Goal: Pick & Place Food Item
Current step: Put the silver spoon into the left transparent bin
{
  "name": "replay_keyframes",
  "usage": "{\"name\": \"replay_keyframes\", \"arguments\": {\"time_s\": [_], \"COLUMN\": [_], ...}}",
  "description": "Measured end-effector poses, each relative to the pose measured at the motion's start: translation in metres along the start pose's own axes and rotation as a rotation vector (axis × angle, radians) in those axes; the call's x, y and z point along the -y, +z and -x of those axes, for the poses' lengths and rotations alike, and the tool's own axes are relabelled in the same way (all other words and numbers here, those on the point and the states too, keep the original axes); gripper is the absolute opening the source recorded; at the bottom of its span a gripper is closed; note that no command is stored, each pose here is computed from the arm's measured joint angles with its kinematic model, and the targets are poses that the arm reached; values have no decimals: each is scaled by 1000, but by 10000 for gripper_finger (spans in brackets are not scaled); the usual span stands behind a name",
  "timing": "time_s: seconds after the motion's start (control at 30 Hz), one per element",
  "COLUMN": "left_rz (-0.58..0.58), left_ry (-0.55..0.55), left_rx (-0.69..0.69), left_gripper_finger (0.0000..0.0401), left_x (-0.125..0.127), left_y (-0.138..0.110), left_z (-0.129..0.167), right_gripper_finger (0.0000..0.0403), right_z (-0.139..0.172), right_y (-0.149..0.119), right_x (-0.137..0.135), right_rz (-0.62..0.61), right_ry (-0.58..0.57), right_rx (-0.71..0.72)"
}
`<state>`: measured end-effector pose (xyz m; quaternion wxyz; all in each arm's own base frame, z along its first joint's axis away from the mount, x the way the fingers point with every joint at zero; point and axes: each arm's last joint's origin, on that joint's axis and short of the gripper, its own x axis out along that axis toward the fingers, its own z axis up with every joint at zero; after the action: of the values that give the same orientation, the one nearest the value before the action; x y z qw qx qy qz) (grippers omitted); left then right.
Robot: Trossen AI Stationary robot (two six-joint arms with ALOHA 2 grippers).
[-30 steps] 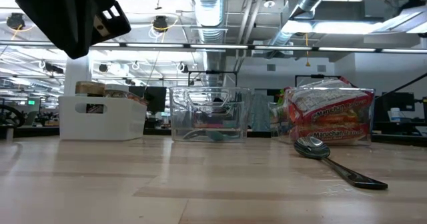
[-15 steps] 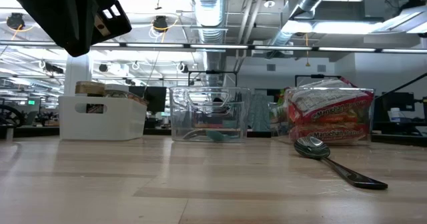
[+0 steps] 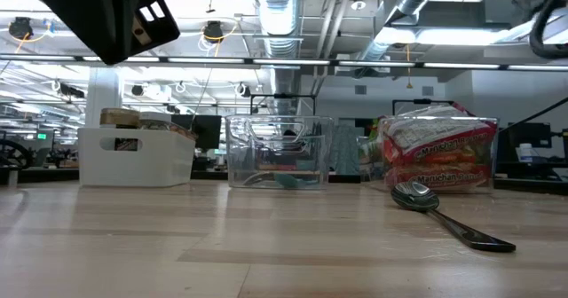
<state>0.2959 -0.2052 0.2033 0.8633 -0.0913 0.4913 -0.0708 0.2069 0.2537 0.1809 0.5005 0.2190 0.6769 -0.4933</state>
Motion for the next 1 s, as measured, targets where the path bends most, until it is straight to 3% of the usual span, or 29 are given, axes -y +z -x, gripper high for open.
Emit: {"name": "replay_keyframes", "arguments": {"time_s": [0.1, 0.27, 0.47, 1.0], "left_rz": [1, 2, 3, 4], "left_ry": [-7, -14, -15, -17], "left_rx": [9, 18, 21, 21], "left_gripper_finger": [40, 40, 40, 40], "left_x": [1, 1, 1, 2], "left_y": [1, 2, 2, 2], "left_z": [0, 0, 0, 0], "right_gripper_finger": [0, 0, 0, 0], "right_z": [-6, -9, -14, -30], "right_y": [1, 2, -2, 4], "right_x": [-8, -13, -13, -16], "right_rz": [135, 154, 299, 278], "right_ry": [65, 95, 86, 91], "right_rx": [-27, -64, -206, -166]}}
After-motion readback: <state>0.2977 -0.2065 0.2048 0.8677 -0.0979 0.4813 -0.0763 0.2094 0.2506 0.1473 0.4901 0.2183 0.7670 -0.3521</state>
